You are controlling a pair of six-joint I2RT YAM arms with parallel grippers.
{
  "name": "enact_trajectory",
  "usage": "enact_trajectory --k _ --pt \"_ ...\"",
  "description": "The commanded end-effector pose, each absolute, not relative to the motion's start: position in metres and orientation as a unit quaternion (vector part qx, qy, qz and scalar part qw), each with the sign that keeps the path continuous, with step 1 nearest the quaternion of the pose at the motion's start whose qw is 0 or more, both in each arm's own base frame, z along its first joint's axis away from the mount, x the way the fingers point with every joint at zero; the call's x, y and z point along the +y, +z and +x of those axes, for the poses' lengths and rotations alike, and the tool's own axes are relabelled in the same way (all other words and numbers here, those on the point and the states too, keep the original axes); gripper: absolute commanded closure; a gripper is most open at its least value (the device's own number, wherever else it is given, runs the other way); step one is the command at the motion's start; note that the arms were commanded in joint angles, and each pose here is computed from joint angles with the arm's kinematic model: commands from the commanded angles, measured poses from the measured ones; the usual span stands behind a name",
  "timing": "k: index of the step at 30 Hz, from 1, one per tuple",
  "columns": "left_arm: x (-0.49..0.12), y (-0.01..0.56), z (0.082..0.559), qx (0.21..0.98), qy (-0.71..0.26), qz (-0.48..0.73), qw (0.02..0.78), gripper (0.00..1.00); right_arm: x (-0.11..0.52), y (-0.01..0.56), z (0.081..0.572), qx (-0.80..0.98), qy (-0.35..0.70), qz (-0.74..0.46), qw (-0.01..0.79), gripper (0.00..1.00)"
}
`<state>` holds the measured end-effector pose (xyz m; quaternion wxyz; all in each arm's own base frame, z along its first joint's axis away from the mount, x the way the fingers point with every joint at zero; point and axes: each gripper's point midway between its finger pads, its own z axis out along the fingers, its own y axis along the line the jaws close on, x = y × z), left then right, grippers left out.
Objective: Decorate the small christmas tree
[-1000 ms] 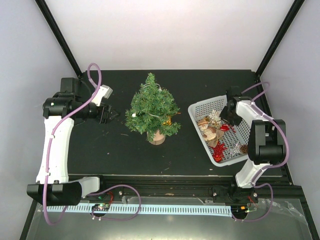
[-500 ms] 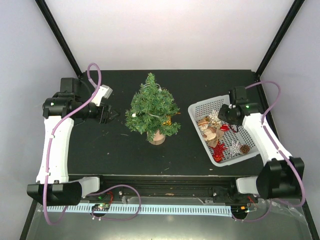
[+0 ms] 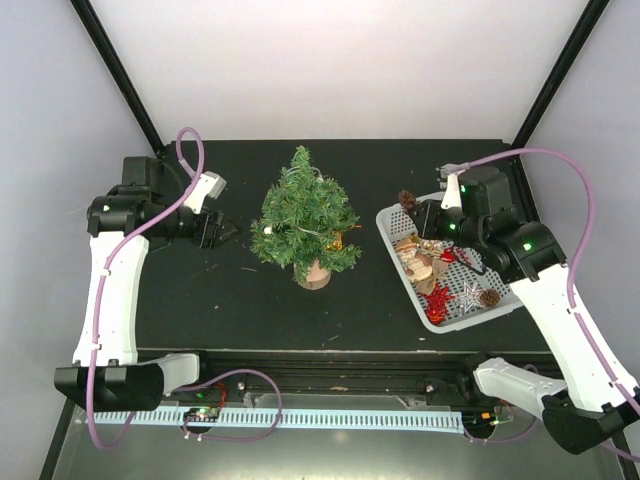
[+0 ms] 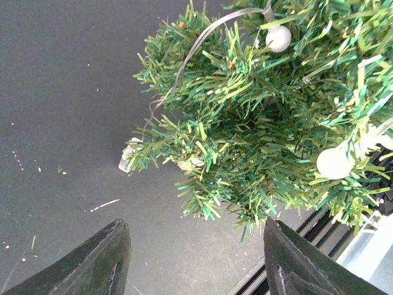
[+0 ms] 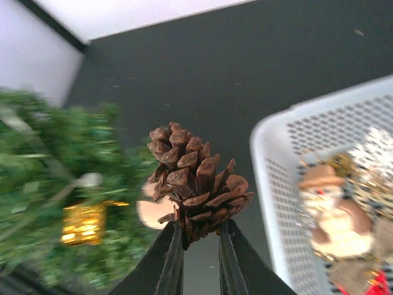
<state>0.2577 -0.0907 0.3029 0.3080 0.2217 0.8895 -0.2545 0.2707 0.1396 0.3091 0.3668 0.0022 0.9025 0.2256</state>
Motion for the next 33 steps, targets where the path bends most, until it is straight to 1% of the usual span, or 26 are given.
enact_trajectory --k 1,5,12,21,33 --pt "-0.094 0.303 0.256 0.883 -0.267 0.229 0.312 0.4 0.175 0.353 0.251 0.877 0.291 -0.062 0.377 0.85" --pt "-0.095 0.305 0.257 0.881 -0.269 0.228 0.315 0.39 0.204 0.384 0.239 0.855 0.342 -0.093 0.379 0.85" --pt "-0.094 0.304 0.254 0.881 -0.266 0.229 0.316 0.39 0.243 0.403 0.225 0.842 0.374 -0.141 0.362 0.84" --pt "-0.094 0.303 0.251 0.882 -0.264 0.229 0.315 0.39 0.266 0.396 0.222 0.85 0.376 -0.169 0.327 0.84" --pt "-0.094 0.299 0.251 0.884 -0.264 0.228 0.311 0.39 0.259 0.367 0.214 0.871 0.355 -0.164 0.296 0.84"
